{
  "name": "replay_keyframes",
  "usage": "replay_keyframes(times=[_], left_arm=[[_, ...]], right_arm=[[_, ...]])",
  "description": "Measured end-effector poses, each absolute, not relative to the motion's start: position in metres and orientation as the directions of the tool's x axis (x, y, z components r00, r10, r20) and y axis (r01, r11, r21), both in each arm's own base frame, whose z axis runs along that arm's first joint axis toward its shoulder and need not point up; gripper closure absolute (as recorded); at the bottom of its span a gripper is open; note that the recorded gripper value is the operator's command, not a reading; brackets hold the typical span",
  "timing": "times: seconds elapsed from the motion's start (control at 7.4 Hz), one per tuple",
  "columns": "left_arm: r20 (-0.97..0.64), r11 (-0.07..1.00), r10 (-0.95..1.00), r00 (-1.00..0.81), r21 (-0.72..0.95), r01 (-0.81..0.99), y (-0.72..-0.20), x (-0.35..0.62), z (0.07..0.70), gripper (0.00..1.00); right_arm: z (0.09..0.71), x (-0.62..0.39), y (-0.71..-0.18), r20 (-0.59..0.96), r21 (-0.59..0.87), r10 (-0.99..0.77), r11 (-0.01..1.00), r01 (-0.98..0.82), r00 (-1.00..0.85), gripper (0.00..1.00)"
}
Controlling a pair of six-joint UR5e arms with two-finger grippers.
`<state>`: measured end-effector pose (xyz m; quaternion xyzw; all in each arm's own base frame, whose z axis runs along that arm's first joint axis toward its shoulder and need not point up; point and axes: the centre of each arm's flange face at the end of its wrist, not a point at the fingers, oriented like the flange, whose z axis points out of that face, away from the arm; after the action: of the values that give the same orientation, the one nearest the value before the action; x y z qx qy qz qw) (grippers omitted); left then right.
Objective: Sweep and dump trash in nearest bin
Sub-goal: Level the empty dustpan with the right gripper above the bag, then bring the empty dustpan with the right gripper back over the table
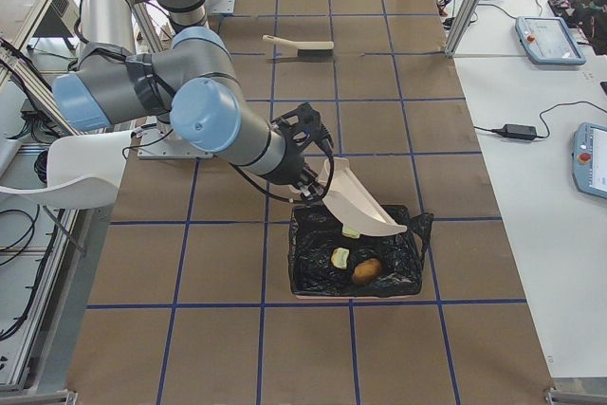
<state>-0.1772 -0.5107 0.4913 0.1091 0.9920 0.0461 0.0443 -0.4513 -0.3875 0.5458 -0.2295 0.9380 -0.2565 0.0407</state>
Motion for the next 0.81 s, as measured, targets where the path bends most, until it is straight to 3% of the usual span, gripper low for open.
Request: replay_keyframes(times=[0.81], left_arm=[[-0.075,0.973,0.219,-0.973,0.096,0.212,-0.511,-0.177,0.492,0.00]], right_arm=[[0.498,-0.306,-0.497,-0.150,-0.537,-0.512,0.761,-0.365,-0.846,1.00]])
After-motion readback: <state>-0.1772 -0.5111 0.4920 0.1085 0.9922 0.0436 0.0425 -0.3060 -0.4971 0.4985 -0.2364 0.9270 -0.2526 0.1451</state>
